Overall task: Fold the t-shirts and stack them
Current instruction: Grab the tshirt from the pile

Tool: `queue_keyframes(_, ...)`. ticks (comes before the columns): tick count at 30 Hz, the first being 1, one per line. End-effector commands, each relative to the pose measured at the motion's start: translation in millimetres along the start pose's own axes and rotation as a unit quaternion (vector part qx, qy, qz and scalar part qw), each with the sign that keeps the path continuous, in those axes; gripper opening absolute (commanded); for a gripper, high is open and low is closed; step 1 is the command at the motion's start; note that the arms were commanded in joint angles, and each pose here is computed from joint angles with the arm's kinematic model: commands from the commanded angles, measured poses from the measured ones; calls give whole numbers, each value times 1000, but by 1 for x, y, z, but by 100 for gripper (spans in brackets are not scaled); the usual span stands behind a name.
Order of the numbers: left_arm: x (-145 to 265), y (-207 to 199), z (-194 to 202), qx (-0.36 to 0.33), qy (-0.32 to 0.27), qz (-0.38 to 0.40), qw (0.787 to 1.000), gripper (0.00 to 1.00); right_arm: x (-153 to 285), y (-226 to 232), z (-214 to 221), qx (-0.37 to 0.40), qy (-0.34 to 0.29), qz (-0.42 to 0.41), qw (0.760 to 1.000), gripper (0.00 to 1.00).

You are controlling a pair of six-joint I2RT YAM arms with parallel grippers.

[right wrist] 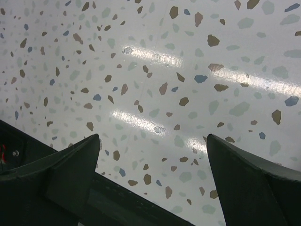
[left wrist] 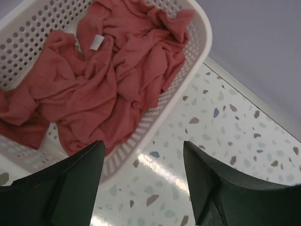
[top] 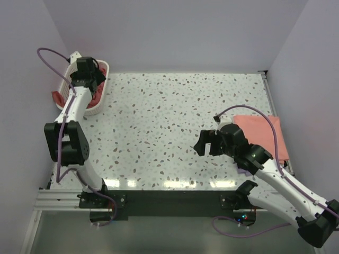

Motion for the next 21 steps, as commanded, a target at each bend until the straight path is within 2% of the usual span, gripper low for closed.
queue_keyframes(1,-46,18,-8,-26,-1,-43,999,73,5,9,-4,10,1,-35,999,99)
queue_keyframes(3,-63,25,-17,-32,1,-62,998,75,1,9,-3,10,5,-35,999,99)
queue_keyframes(4,-83,28,-4,-38,23,-73,996,76,-1,9,-1,10,11,-38,999,99)
queue_keyframes(6,-98,33,-6,-41,33,-88,995,76,-6,11,1,12,23,-41,999,99)
queue_keyframes(10,-140,42,23,-50,75,-108,990,76,-9,10,4,14,35,-42,998,99)
queue_keyframes(18,-177,48,64,-41,128,-108,985,76,-6,12,8,17,42,-71,996,99)
queue_keyframes(21,-181,48,74,-38,139,-104,984,70,-4,13,8,19,42,-76,996,99)
Point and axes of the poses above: each gripper's point midway between its finger pads, its own x axis back along the fingers, its own y axis along the line the jaws close on, z = x × y, the point moved 8 cm from there along x, back along the fingers, and after that the axes turned 15 degrees about -x, right-handed, at the moved point
